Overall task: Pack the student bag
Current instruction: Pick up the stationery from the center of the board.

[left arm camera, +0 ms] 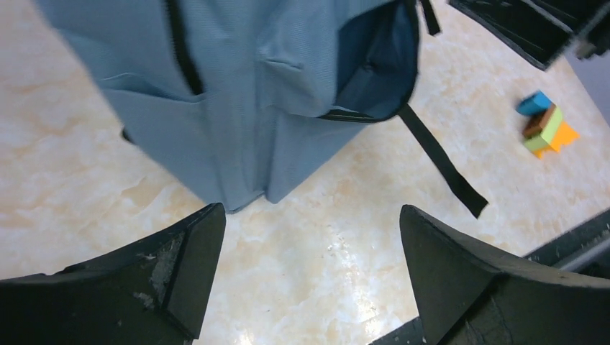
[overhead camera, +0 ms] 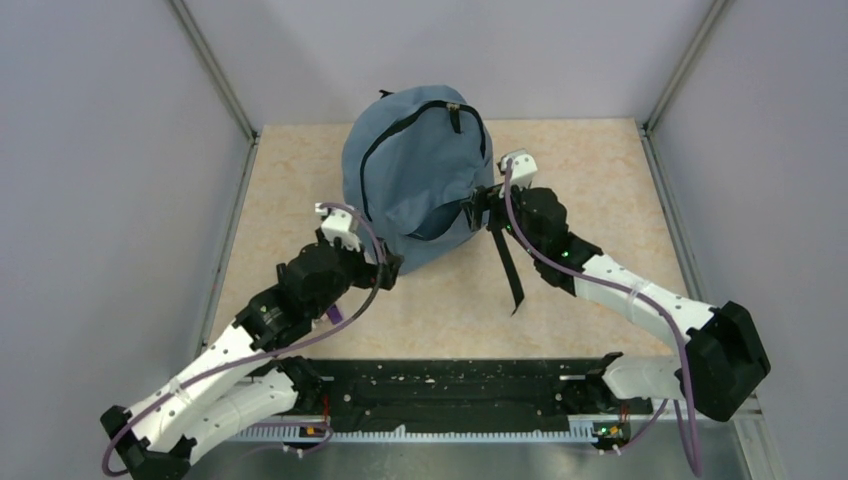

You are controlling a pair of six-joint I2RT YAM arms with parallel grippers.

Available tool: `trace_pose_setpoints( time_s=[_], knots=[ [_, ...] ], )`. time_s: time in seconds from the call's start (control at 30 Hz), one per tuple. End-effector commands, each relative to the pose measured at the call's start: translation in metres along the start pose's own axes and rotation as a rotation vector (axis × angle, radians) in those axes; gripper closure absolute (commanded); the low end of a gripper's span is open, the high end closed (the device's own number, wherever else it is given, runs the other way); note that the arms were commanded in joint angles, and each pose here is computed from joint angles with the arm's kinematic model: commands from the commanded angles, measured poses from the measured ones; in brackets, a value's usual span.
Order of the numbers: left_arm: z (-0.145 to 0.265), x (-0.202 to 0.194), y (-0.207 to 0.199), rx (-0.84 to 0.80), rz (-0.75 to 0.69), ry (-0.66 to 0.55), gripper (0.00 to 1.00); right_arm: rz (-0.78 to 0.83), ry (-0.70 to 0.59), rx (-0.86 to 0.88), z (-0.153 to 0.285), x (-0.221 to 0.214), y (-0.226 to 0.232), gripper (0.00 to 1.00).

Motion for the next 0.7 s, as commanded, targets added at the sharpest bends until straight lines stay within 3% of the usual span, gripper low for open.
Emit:
trace_pose_setpoints(
  time_s=[0.0, 0.13, 0.4, 0.47, 0.57, 0.67],
  knots=[
    [0.009, 0.003, 0.034, 0.189, 0.128, 0.022, 0.04, -0.041, -0.080, -0.064, 0.009, 0.023, -0.010, 0.25],
    [0.006, -0.029, 0.075, 0.312, 0.279, 0.159, 0.04, -0.050, -0.084, -0.089, 0.012, 0.024, -0.014, 0.25],
    [0.013, -0.094, 0.134, 0.627, 0.473, 0.242, 0.03, -0.063, -0.110, -0.138, 0.024, 0.031, -0.022, 0.25],
    [0.010, -0.112, 0.139, 0.672, 0.495, 0.283, 0.06, -0.069, -0.115, -0.135, 0.026, 0.032, -0.022, 0.25],
    [0.008, -0.127, 0.146, 0.716, 0.487, 0.321, 0.19, -0.074, -0.122, -0.132, 0.029, 0.033, -0.022, 0.25],
    [0.007, -0.137, 0.153, 0.763, 0.468, 0.354, 0.23, -0.077, -0.126, -0.130, 0.031, 0.033, -0.022, 0.25]
  ],
)
Point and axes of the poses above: each gripper's point midway between its finger pads, its own z axis back along the fingers, its own y axis along the line the jaws close on, x = y × z, the point moved 2 cm from there along z, back along the fingers, and after that the axes turned 7 degrees about -z, right-handed, at the moved point
